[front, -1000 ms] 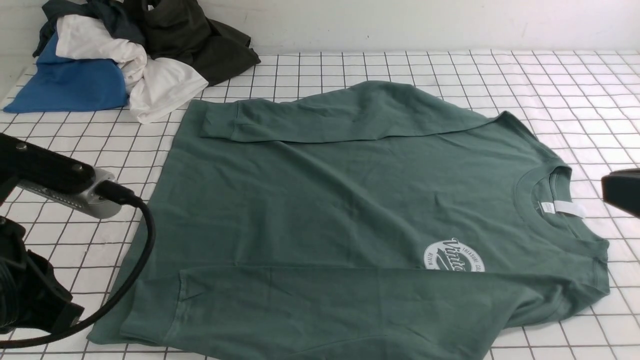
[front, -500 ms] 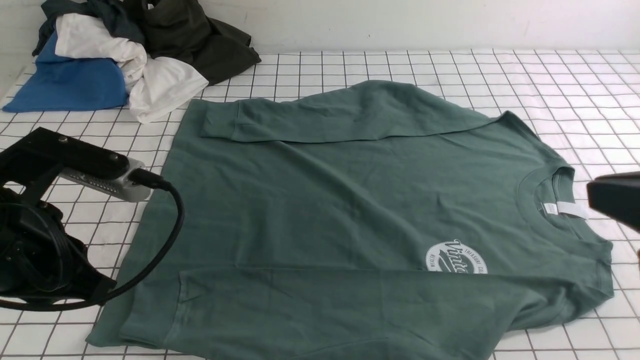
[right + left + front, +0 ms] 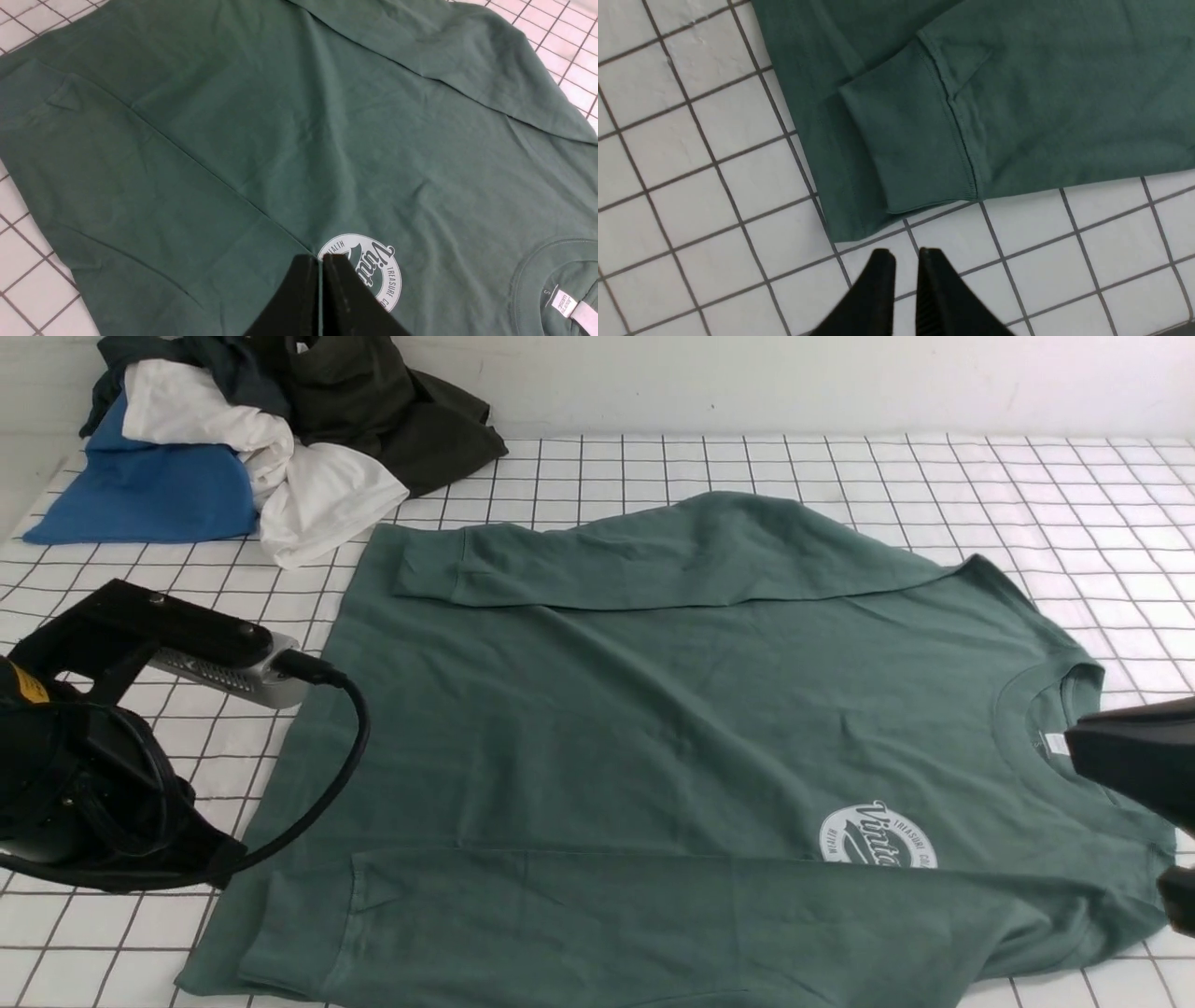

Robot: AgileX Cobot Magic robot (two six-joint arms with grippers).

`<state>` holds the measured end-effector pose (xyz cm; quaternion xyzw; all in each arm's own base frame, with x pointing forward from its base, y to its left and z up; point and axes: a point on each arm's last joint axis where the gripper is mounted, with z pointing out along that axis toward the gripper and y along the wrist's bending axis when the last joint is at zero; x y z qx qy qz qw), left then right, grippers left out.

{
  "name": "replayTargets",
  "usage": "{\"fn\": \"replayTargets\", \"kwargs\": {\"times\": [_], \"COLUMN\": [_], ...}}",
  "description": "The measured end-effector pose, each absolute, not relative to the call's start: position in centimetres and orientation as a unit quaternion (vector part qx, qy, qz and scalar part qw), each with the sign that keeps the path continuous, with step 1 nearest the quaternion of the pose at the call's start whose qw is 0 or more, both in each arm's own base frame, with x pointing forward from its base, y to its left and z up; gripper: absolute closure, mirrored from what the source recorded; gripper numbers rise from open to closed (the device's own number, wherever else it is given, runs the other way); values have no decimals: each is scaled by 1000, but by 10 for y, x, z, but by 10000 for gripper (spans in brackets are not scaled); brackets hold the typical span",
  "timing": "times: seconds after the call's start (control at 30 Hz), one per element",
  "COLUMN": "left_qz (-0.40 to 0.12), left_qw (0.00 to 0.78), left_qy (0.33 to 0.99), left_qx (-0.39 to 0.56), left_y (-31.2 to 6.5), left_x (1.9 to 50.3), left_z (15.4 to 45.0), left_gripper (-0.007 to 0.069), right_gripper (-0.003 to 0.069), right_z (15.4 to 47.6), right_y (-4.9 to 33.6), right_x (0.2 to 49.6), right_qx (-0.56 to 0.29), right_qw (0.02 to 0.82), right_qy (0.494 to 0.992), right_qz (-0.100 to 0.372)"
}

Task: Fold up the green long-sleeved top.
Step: Use the left arm to clamp the cuff closest to it

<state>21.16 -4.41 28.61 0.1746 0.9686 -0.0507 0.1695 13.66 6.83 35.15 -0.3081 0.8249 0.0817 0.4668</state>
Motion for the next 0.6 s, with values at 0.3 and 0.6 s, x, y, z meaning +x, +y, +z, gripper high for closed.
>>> {"fn": "replayTargets", "kwargs": {"times": [0.3, 0.6], "left_qz": [-48, 0], "left_qw": [196, 206], "left_qy": [941, 945], "left_qx": [273, 254], "left_y": [-83, -85], "left_x": [205, 206], "left_z": [288, 292], "left_gripper": [545, 534], "right_gripper": [647, 647], "right_z": [344, 345], "right_y": [63, 61], "right_x": [139, 136], "right_qx": [-294, -273], "right_qw": [456, 459], "right_qy": [839, 844], "right_qz": [46, 52]}}
